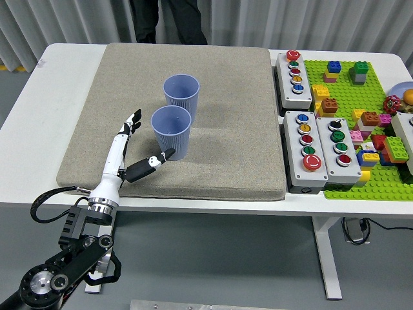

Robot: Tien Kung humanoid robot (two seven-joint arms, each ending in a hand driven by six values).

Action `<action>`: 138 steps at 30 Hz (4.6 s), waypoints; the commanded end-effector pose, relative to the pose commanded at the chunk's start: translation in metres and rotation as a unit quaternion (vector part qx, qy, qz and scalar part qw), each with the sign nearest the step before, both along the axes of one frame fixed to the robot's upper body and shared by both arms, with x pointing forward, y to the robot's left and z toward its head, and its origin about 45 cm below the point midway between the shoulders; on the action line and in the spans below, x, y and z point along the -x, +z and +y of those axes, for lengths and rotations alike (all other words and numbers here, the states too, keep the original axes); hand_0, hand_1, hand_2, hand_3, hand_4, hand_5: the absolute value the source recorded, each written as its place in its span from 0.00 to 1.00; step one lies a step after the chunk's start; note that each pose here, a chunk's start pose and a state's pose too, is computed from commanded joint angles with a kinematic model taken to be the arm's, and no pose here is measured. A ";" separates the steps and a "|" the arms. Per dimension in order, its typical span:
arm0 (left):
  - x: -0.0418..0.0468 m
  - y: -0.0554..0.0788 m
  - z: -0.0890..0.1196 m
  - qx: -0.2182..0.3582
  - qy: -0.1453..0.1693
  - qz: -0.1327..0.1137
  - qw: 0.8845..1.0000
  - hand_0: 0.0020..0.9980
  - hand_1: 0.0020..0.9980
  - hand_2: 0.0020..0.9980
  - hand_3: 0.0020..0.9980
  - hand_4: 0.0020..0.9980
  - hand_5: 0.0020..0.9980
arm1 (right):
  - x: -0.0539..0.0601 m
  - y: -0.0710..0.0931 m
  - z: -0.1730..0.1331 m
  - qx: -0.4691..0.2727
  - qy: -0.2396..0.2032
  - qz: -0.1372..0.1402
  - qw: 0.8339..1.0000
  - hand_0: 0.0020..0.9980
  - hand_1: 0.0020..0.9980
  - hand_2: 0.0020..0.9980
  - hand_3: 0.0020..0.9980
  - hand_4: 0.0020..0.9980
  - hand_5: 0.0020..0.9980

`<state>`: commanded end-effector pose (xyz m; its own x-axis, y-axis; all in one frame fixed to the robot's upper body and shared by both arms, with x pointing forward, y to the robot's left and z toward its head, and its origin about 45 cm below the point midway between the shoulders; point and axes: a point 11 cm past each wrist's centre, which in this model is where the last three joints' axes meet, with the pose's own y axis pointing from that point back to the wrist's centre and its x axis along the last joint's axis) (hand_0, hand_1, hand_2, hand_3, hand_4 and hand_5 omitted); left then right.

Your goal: Pick cup pour cup place

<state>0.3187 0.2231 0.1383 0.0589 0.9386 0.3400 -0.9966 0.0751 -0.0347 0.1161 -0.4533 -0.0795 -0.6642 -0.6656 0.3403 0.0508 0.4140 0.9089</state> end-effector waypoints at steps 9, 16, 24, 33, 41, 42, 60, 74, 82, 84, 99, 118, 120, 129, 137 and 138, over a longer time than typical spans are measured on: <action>0.0001 -0.007 -0.004 -0.003 -0.003 0.011 1.000 0.97 0.96 1.00 1.00 0.96 0.39 | 0.001 -0.001 0.001 0.000 -0.001 -0.001 1.000 0.68 0.62 0.57 0.56 0.00 0.19; -0.0080 -0.006 -0.014 -0.021 -0.019 0.006 1.000 0.97 0.96 1.00 1.00 0.96 0.40 | 0.000 0.000 0.000 0.001 0.002 0.000 1.000 0.68 0.62 0.57 0.56 0.00 0.19; -0.0104 -0.008 -0.016 -0.033 -0.023 0.008 0.999 0.97 0.96 1.00 1.00 0.96 0.42 | 0.001 0.000 0.001 0.001 0.000 0.003 1.000 0.68 0.62 0.57 0.56 0.00 0.19; -0.0118 -0.011 -0.014 -0.040 -0.022 0.011 0.999 0.97 0.96 1.00 1.00 0.95 0.42 | 0.002 -0.001 0.000 0.001 0.001 0.004 1.000 0.68 0.62 0.57 0.56 0.00 0.19; -0.0223 -0.002 -0.020 -0.045 -0.031 -0.001 0.999 0.97 0.96 1.00 1.00 0.95 0.43 | -0.001 0.000 0.000 0.001 0.000 -0.001 1.000 0.68 0.62 0.57 0.56 0.00 0.19; -0.0232 -0.001 -0.021 -0.046 -0.031 -0.002 0.998 0.97 0.96 1.00 1.00 0.95 0.44 | -0.002 0.000 0.000 0.001 0.000 -0.001 1.000 0.68 0.62 0.57 0.56 0.00 0.19; -0.0322 -0.004 -0.018 -0.049 -0.026 0.004 0.998 0.97 0.96 1.00 1.00 0.94 0.46 | -0.005 0.001 0.001 0.000 -0.001 -0.005 1.000 0.68 0.62 0.57 0.56 0.00 0.19; -0.0391 -0.003 -0.019 -0.053 -0.022 0.004 0.998 0.97 0.96 1.00 1.00 0.94 0.46 | -0.006 0.001 0.001 -0.001 -0.001 -0.006 1.000 0.68 0.62 0.57 0.56 0.00 0.19; -0.0415 -0.005 -0.020 -0.052 -0.019 0.007 0.998 0.97 0.96 1.00 1.00 0.93 0.46 | -0.008 0.002 0.001 -0.001 -0.001 -0.007 1.000 0.68 0.62 0.57 0.56 0.00 0.20; -0.0413 -0.006 -0.020 -0.052 -0.019 0.008 0.998 0.97 0.96 1.00 1.00 0.93 0.46 | -0.007 0.001 0.001 -0.001 -0.001 -0.007 1.000 0.68 0.62 0.57 0.56 0.00 0.20; -0.0379 -0.008 -0.024 -0.069 -0.006 0.003 0.998 0.85 0.85 1.00 1.00 0.92 0.45 | -0.003 0.000 0.001 -0.002 0.001 -0.002 1.000 0.68 0.62 0.57 0.56 0.00 0.20; -0.0350 -0.009 -0.030 -0.072 -0.004 -0.001 0.997 0.59 0.68 0.93 0.87 0.82 0.38 | -0.003 0.000 0.001 -0.003 0.003 -0.002 1.000 0.68 0.62 0.57 0.56 0.00 0.20; -0.0344 -0.010 -0.030 -0.071 -0.005 0.001 0.997 0.52 0.63 0.91 0.80 0.82 0.37 | -0.003 0.000 0.001 -0.003 0.003 -0.002 1.000 0.68 0.62 0.57 0.56 0.00 0.20; -0.0333 -0.009 -0.031 -0.068 0.002 -0.005 0.998 0.50 0.61 0.87 0.78 0.80 0.36 | -0.004 0.001 0.001 -0.003 0.003 -0.003 1.000 0.68 0.62 0.57 0.56 0.00 0.20; -0.0328 -0.007 -0.028 -0.065 0.020 -0.015 0.998 0.46 0.56 0.81 0.73 0.78 0.34 | -0.004 0.001 0.001 -0.003 0.004 -0.003 1.000 0.68 0.62 0.57 0.56 0.00 0.20; -0.0328 -0.007 -0.028 -0.065 0.021 -0.015 0.998 0.46 0.56 0.81 0.73 0.78 0.34 | -0.004 0.001 0.001 -0.003 0.004 -0.003 1.000 0.68 0.62 0.57 0.56 0.00 0.20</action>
<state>0.3515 0.1953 0.1314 0.0085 0.8877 0.4604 -0.9975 0.0396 -0.0580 0.1204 -0.4524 -0.0788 -0.6613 -0.6723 0.3327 0.0424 0.4093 0.9114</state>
